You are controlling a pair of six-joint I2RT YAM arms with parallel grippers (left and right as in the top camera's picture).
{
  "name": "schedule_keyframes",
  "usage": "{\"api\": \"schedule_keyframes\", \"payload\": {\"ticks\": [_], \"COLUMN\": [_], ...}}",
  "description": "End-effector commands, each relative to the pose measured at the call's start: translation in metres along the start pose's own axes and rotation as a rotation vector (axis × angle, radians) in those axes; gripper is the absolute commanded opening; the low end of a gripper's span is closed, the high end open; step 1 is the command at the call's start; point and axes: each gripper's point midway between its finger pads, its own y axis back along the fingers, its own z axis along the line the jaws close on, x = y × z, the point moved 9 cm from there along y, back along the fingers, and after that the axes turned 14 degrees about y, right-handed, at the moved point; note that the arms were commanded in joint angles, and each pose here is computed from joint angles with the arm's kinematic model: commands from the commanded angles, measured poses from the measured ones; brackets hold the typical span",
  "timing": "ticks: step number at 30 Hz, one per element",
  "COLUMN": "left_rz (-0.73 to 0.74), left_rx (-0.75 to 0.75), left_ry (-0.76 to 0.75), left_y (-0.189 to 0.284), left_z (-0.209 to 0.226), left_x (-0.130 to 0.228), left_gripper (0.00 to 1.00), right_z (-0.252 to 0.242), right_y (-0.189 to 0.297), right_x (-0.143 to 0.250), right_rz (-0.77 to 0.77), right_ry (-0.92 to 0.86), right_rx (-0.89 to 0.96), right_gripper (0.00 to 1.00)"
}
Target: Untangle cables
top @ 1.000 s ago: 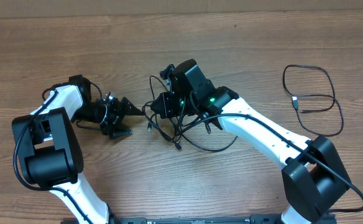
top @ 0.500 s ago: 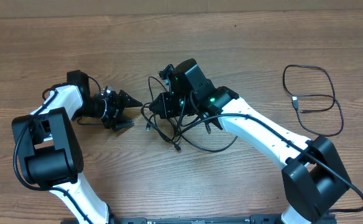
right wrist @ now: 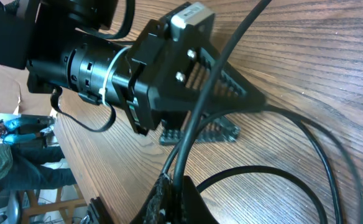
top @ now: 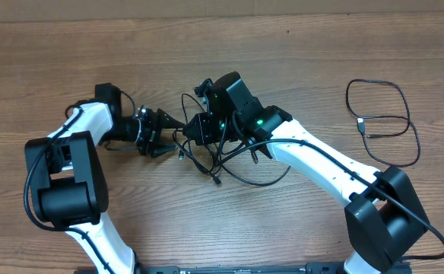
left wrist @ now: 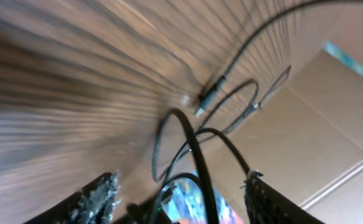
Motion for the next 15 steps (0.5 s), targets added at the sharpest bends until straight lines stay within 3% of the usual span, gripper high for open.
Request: {"api": "schedule_keyframes", "payload": {"ticks": [1, 4, 8, 15], "left_rz": [0.049, 0.037, -0.014, -0.251], "left_rx": [0.030, 0.019, -0.023, -0.266], "left_ry": [0.012, 0.009, 0.003, -0.066], "left_y": [-0.005, -0.006, -0.006, 0.000], "left_z": [-0.004, -0.003, 0.000, 0.020], "left_x": [0.007, 0.006, 0.002, -0.017], "left_gripper": [0.57, 0.40, 0.07, 0.04], "right_z": [0.001, 0.001, 0.001, 0.010], "right_y": [0.002, 0.002, 0.002, 0.009], "right_x": [-0.003, -0.003, -0.003, -0.006], "right_rz": [-0.011, -0.011, -0.011, -0.020], "right_ry": [0.006, 0.006, 0.005, 0.021], "right_rx": [-0.010, -0.010, -0.010, -0.064], "right_gripper": [0.04, 0.04, 0.04, 0.04]}}
